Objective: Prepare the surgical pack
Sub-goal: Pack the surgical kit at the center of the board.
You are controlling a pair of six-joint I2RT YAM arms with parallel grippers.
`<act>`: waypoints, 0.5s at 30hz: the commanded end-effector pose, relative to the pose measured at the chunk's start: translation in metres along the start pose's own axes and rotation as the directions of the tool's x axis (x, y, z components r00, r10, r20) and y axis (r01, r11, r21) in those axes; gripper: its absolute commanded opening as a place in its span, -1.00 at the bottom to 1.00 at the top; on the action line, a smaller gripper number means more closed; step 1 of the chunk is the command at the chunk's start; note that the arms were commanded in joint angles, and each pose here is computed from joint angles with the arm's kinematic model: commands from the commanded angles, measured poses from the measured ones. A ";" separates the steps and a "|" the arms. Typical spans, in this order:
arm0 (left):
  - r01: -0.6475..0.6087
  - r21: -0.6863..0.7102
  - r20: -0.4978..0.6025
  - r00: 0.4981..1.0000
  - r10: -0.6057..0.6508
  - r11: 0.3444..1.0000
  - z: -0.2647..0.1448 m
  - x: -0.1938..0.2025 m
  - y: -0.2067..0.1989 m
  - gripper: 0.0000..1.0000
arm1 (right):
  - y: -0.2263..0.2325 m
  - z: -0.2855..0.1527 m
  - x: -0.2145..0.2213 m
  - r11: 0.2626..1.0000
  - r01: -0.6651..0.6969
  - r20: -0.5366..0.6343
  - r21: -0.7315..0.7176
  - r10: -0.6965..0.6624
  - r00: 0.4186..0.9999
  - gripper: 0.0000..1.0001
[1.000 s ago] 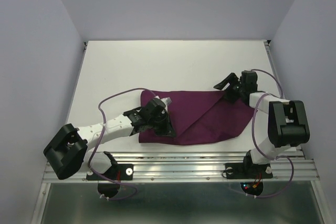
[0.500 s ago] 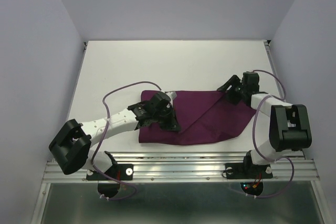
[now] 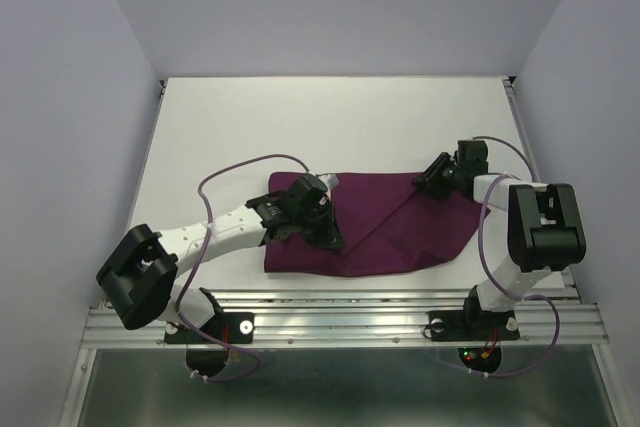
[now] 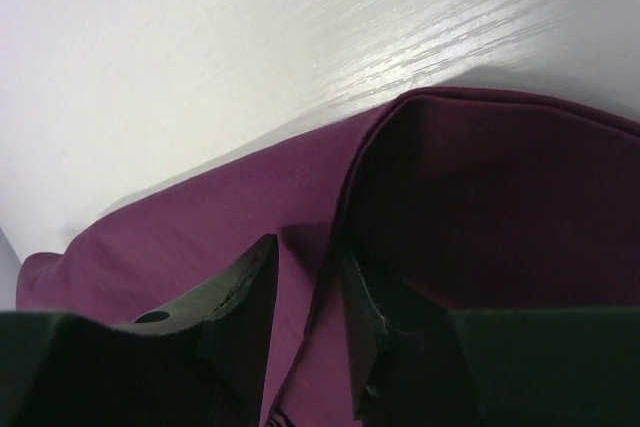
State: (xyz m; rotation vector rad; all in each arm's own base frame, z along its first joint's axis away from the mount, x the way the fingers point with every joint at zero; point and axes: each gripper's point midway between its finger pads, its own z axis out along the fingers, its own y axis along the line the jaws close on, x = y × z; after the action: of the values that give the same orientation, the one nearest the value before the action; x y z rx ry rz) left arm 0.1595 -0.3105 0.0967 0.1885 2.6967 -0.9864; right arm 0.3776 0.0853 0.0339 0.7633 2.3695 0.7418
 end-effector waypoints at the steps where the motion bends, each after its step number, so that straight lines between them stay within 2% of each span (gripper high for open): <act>1: -0.036 0.058 0.042 0.999 0.034 0.998 -0.006 -0.015 -0.025 -1.00 | 0.016 0.000 -0.007 0.996 0.022 0.015 -0.084 -0.021 1.000 -0.27; 9: -0.036 0.061 0.039 0.999 0.034 0.998 -0.003 -0.017 -0.028 -1.00 | 0.014 0.000 0.004 0.994 0.022 -0.017 -0.108 -0.024 1.000 -0.36; 12: -0.039 0.063 0.041 0.999 0.036 0.997 -0.003 -0.018 -0.029 -1.00 | 0.012 0.004 0.005 0.994 0.021 -0.028 -0.105 -0.024 0.999 -0.49; 13: -0.041 0.066 0.042 0.998 0.038 0.997 -0.004 -0.019 -0.030 -1.00 | 0.013 0.006 0.003 0.994 0.022 -0.028 -0.105 -0.025 0.999 -0.63; 15: -0.041 0.067 0.042 0.998 0.038 0.997 -0.004 -0.018 -0.030 -1.00 | 0.015 0.006 -0.001 0.994 0.026 -0.018 -0.105 -0.028 0.999 -0.78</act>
State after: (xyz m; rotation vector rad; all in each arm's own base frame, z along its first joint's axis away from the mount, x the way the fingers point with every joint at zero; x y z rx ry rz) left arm 0.1654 -0.3170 0.0998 0.1884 2.6881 -0.9894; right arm 0.3701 0.0979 0.0274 0.7322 2.3874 0.8414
